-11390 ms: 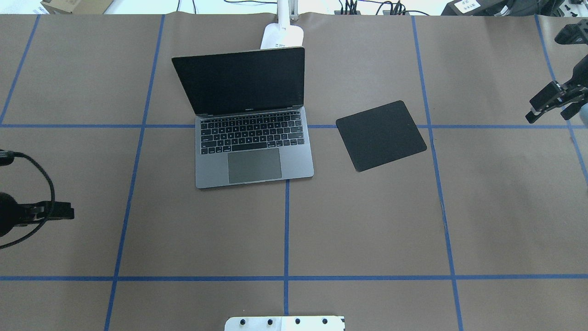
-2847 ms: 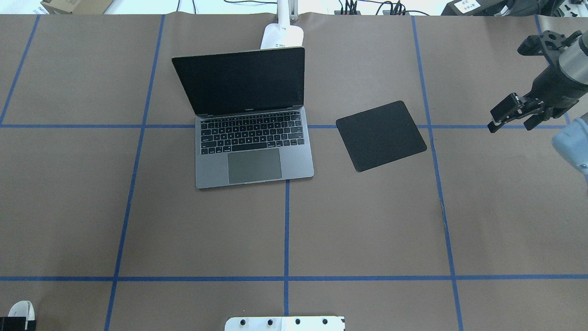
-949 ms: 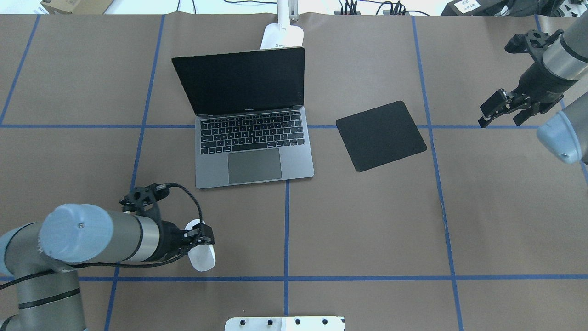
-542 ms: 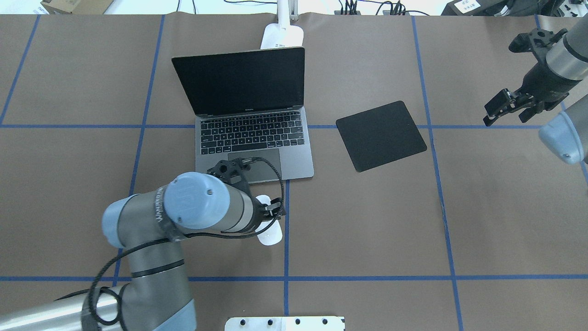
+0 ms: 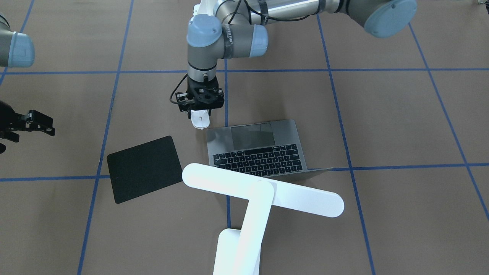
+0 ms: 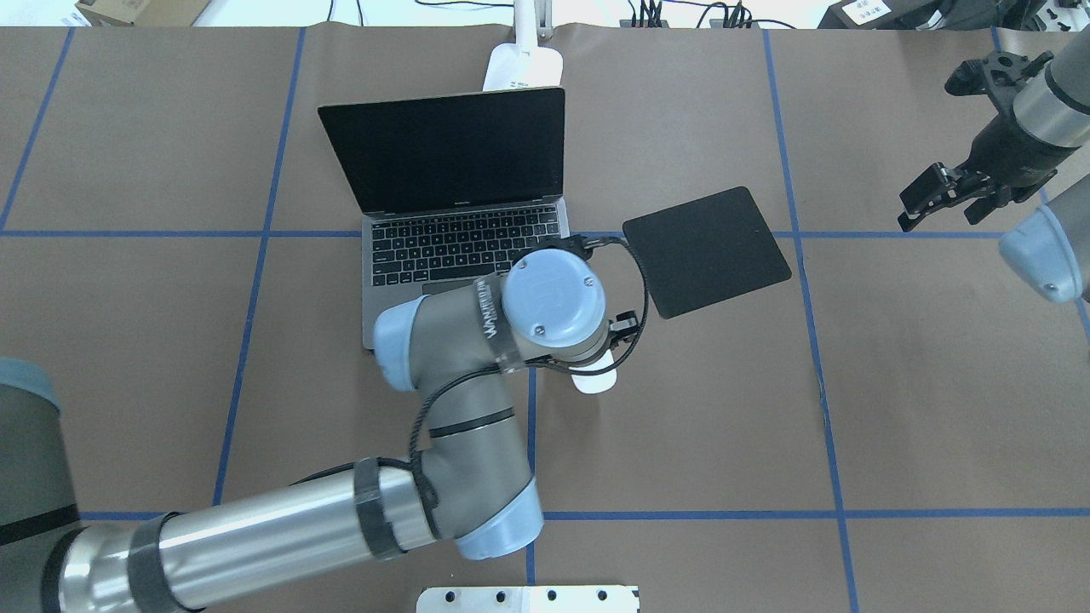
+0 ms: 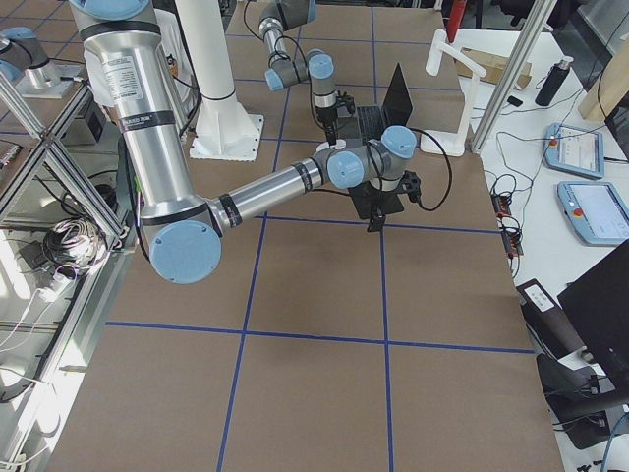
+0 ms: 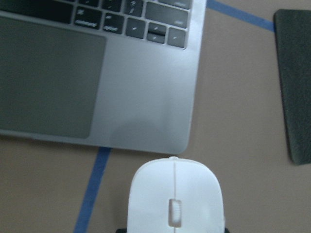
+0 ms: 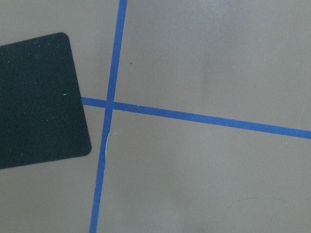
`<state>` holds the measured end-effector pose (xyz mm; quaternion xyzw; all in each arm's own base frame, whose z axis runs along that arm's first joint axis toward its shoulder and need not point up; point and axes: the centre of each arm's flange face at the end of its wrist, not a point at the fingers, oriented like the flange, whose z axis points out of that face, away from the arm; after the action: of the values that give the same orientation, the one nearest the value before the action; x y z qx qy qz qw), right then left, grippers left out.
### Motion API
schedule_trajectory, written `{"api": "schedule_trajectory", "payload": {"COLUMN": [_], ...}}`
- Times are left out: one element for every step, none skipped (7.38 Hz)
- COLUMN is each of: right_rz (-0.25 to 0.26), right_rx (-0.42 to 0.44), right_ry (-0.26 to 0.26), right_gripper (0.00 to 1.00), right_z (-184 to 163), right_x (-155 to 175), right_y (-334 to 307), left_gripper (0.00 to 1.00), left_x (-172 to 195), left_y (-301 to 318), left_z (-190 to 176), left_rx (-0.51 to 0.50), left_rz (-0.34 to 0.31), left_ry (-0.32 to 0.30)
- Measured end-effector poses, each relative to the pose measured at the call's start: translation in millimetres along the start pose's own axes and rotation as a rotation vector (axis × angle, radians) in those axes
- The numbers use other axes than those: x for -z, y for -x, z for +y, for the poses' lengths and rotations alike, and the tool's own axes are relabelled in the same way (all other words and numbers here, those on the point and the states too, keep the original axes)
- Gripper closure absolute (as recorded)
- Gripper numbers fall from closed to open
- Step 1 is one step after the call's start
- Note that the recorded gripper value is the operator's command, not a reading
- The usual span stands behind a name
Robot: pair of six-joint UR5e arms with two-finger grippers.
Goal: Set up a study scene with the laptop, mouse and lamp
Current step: 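Carry the white mouse with the left gripper past the laptop toward the pad, then lower the white mouse with the left gripper onto the black mouse pad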
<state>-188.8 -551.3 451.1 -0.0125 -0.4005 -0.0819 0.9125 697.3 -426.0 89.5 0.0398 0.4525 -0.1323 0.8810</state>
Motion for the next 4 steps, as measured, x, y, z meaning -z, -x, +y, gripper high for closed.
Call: {"api": "schedule_trajectory", "payload": {"right_rz": [-0.001, -0.002, -0.004, -0.004], "right_rx": [0.001, 0.002, 0.002, 0.002], "right_ry": [-0.002, -0.004, -0.006, -0.007], "right_gripper": [0.01, 0.01, 0.01, 0.01], "right_z": [-1, -1, -1, -2], "right_x": [1, 2, 3, 3], "right_y": [1, 2, 3, 4], "left_gripper": [0.44, 0.44, 0.44, 0.44], "left_x": [-12, -23, -27, -28], "left_y": [-28, -50, -67, -81], "left_z": [-15, -30, -42, -48], "left_rx": [-0.023, -0.040, -0.050, -0.059], "left_rz": [-0.012, -0.018, -0.024, -0.030], "left_ry": [-0.034, -0.062, -0.080, -0.091]}}
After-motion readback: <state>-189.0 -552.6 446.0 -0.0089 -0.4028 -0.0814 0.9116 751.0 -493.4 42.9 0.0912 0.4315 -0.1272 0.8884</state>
